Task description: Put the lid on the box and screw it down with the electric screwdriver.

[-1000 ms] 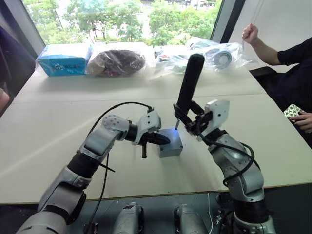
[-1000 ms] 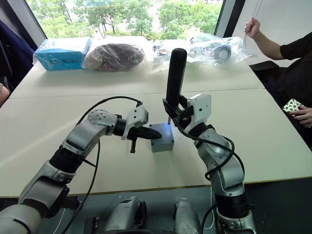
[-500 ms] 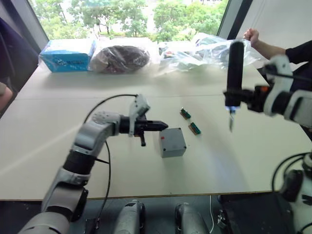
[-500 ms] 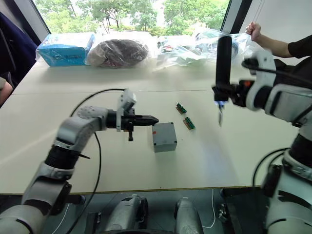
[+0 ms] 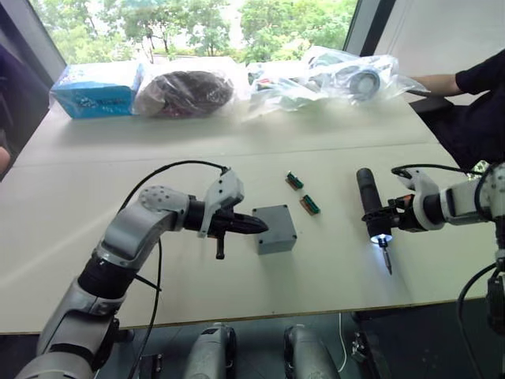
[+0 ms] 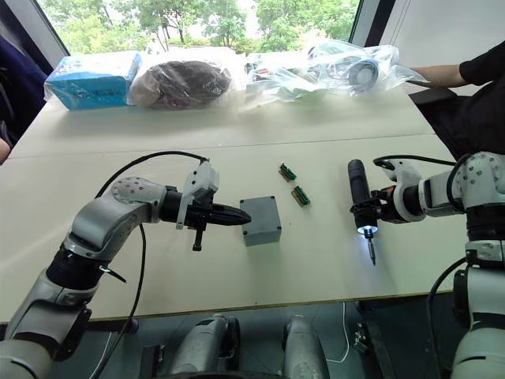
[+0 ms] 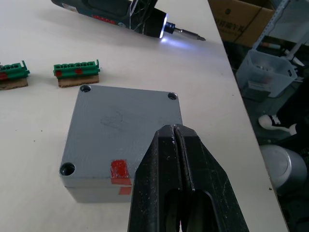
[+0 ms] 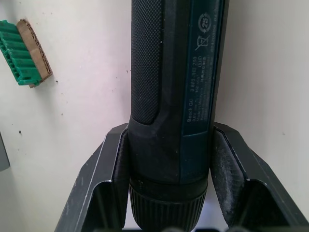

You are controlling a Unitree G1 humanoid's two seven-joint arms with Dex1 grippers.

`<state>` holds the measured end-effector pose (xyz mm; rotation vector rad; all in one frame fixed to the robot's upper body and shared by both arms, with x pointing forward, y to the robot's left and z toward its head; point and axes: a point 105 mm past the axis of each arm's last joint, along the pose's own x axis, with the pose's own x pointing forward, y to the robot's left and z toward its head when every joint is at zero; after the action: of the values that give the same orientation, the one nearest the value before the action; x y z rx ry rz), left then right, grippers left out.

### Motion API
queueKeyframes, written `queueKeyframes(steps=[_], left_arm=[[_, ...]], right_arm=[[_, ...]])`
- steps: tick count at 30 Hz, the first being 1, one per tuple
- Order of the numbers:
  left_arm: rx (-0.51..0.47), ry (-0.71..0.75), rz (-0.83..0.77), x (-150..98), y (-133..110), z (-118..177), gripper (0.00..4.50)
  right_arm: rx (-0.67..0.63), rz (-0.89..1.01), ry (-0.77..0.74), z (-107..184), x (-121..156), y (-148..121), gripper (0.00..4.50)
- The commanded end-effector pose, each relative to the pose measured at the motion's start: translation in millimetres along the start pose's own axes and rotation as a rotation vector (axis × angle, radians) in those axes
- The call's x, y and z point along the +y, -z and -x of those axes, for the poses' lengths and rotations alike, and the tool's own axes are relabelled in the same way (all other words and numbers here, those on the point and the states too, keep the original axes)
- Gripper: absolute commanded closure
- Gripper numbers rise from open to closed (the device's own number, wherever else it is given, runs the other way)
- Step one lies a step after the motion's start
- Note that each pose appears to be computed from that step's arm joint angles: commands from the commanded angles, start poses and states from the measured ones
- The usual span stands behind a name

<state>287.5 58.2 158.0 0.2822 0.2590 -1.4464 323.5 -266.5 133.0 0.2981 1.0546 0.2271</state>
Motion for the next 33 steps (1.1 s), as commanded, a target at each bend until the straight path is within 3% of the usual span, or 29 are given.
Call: queueKeyframes(steps=[1,4,9,12,15,19,22,27,33], left_arm=[[-0.009,-0.017,-0.031,-0.9,-8.3,3.4,4.50],[-0.008,-0.024,-0.022,-0.7,-8.0,5.8,4.50],[-0.059,-0.053,0.029,6.1,-14.9,15.7,4.50],[-0.083,-0.137,0.078,22.5,-11.9,31.7,4.50],[-0.068,-0.200,0.090,32.3,-4.9,38.2,4.50],[0.038,-0.261,0.039,40.1,16.5,33.9,4.50],[0.097,-0.233,0.032,35.5,33.5,22.5,4.50],[0.117,-0.164,0.026,30.0,41.3,4.2,4.50],[0.099,-0.152,-0.011,40.6,33.5,-12.6,4.50]], right_arm=[[-0.017,0.028,0.025,7.5,0.3,-7.5,1.23],[-0.019,0.075,0.025,9.4,3.4,-7.3,0.09],[-0.147,0.180,0.015,25.2,11.3,-23.2,0.09],[-0.311,0.346,-0.154,53.9,55.0,-37.6,0.09],[-0.375,0.476,-0.277,65.4,86.3,-28.3,0.09],[-0.419,0.699,-0.380,51.2,124.4,6.8,0.09],[-0.393,0.858,-0.360,17.0,136.4,40.0,0.09],[-0.369,0.928,-0.351,-20.6,134.6,64.2,0.09],[-0.363,0.924,-0.452,-33.3,153.7,85.1,0.09]])
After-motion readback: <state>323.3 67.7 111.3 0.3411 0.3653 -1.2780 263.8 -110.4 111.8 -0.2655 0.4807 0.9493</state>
